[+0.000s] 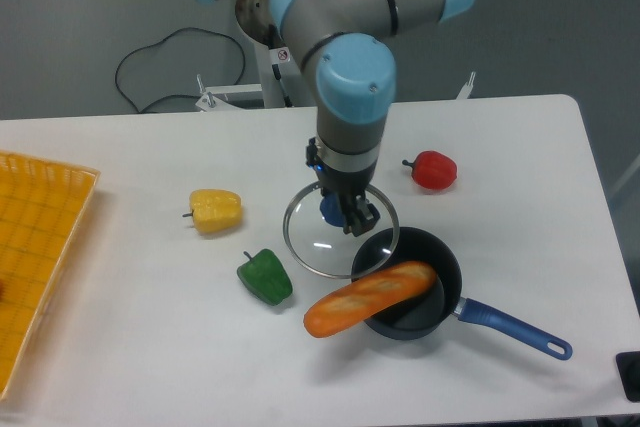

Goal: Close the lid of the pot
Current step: 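Carry the glass lid toward the dark saucepan with the bread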

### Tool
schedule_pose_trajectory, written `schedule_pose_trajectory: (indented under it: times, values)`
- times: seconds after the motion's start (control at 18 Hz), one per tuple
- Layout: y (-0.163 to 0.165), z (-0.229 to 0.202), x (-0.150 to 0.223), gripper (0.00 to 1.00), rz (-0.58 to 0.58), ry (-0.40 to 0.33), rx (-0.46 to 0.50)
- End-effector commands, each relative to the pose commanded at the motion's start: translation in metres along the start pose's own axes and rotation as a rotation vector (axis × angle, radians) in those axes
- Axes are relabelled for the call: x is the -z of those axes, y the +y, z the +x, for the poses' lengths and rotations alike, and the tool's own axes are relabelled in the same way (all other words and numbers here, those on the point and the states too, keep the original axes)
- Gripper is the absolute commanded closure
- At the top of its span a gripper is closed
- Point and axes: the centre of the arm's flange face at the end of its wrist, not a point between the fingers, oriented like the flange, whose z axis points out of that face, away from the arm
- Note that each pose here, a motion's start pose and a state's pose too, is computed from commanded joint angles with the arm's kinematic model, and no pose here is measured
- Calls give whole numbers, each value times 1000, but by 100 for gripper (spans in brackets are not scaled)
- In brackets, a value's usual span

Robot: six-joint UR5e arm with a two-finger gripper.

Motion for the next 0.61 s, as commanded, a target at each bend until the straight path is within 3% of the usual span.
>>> schedule_pose_trajectory:
  times: [0.61]
  values:
    - [22,-33,-24,87,-1,8,31]
